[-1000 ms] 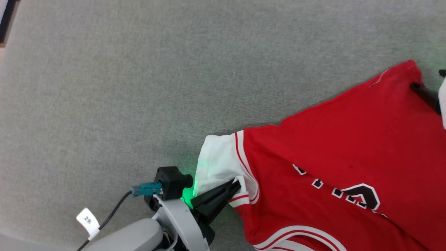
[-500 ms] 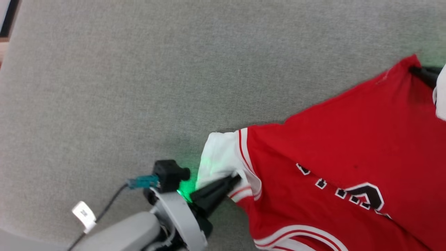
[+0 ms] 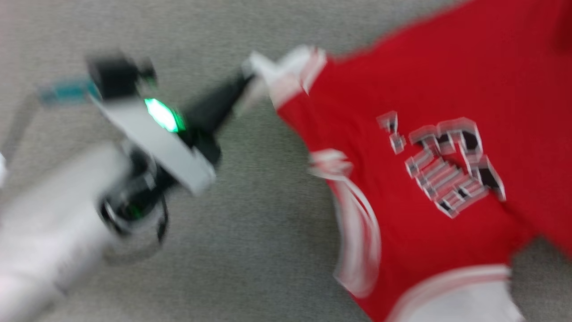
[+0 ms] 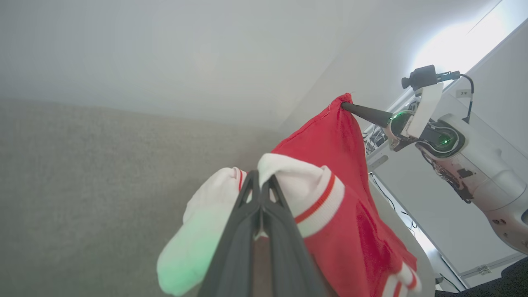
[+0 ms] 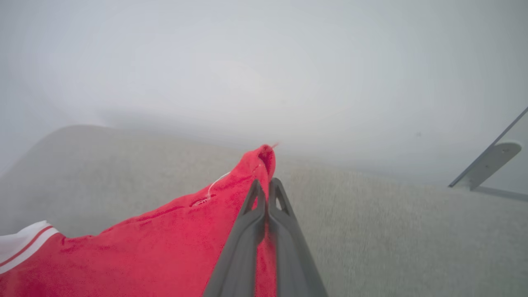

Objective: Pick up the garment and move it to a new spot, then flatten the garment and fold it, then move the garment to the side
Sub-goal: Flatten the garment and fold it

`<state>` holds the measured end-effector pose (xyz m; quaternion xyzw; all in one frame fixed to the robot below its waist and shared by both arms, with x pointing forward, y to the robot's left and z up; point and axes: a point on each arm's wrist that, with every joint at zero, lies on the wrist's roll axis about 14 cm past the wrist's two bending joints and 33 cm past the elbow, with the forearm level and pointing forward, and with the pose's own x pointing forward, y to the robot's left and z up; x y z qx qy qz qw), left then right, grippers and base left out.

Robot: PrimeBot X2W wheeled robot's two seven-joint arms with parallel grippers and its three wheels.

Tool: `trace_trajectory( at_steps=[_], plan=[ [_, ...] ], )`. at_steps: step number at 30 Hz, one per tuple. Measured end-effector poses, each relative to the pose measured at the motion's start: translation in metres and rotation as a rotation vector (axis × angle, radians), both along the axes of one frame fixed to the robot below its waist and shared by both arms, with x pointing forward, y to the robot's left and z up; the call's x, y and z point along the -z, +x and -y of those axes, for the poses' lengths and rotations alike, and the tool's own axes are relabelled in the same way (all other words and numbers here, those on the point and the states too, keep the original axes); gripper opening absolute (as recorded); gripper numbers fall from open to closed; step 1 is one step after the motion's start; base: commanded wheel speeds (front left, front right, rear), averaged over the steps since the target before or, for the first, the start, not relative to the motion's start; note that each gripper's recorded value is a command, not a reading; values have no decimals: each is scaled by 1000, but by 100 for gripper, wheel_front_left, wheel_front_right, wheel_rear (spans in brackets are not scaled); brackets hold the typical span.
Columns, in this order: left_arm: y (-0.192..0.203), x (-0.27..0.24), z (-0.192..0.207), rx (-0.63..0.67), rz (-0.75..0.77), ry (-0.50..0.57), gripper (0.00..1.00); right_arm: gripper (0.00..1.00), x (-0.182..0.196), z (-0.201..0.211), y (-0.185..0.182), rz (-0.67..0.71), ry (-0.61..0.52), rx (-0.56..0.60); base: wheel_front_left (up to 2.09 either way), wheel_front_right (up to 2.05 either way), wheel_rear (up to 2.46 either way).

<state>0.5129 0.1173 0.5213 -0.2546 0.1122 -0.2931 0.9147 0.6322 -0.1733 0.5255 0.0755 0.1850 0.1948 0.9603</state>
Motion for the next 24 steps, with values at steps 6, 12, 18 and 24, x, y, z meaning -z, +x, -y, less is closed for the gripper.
trace_trajectory(
  at_steps=[6,12,18,24],
  plan=[
    [71,-63,2,-15,115,-16,0,0,-73,42,38,266,86,185,0,0,0],
    [150,-122,-31,-213,260,-19,0,0,-151,69,58,523,213,322,0,0,0],
    [185,-214,-29,-329,487,-140,0,0,-200,86,60,708,196,399,0,0,0],
    [185,-221,-23,-321,499,-236,0,0,-190,81,63,708,153,404,0,0,0]
  ],
)
